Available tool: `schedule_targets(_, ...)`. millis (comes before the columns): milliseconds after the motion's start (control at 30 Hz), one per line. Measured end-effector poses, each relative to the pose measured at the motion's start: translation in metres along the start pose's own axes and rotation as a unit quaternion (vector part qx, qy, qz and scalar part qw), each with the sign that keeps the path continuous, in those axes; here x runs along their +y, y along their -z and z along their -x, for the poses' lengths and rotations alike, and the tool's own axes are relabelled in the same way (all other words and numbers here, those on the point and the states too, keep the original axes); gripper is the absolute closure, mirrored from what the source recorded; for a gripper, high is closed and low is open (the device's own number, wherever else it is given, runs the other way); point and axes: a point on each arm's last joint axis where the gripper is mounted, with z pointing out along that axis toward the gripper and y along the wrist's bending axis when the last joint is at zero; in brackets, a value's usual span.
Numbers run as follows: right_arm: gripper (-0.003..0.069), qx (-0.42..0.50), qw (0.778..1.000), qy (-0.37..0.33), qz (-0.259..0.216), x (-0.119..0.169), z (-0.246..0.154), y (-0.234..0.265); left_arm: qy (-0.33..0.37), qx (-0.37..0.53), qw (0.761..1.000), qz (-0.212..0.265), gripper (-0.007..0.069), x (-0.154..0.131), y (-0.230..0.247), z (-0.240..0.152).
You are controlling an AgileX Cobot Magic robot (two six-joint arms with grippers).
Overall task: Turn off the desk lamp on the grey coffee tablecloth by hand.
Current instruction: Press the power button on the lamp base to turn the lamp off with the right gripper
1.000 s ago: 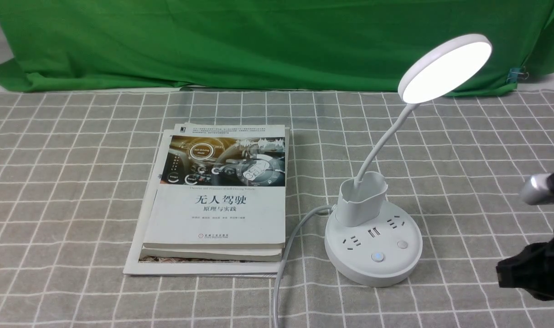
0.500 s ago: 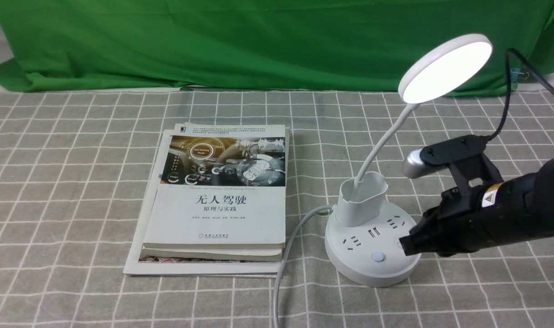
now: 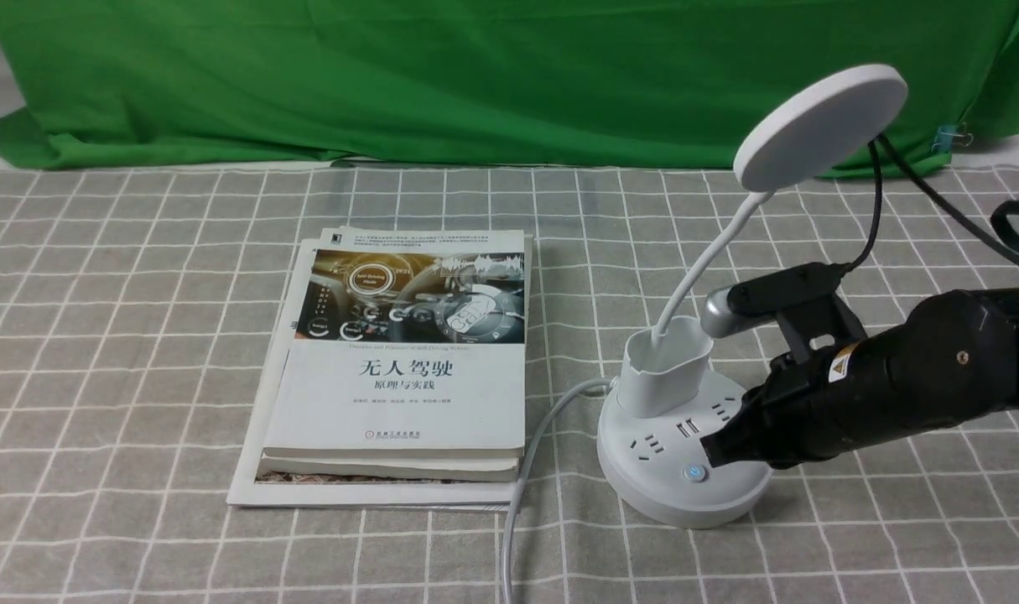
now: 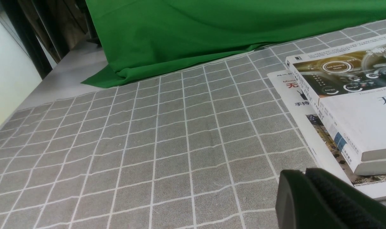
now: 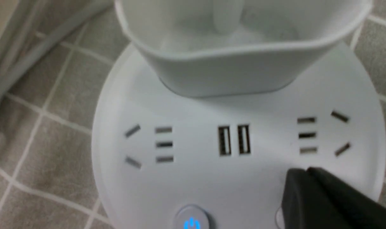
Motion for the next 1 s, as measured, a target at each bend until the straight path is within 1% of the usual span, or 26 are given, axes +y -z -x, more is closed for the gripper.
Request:
schedule_targets(400, 0.0613, -0.011, 1.0, -0.008, 0.003, 0.002, 0.001, 0.018, 0.0, 0.0, 1.0, 0.0, 0.0606, 0.0, 0.0, 0.0)
schedule_targets(600, 0.0613, 0.009, 1.0, -0.009, 0.002, 0.001, -0.003, 0.003, 0.0, 0.0, 1.0, 0.0, 0.0606, 0.0, 0.0, 0.0)
schedule_targets(733, 0.0613, 0.003, 1.0, -0.012, 0.0, 0.0, 0.0, -0.004, 0.0, 0.0, 1.0, 0.0, 0.0606, 0.0, 0.0, 0.0)
schedule_targets(1000, 0.0613, -0.01, 1.0, -0.011, 0.0, 0.0, 0.002, 0.006, 0.0, 0.0, 1.0, 0.0, 0.0606, 0.0, 0.0, 0.0)
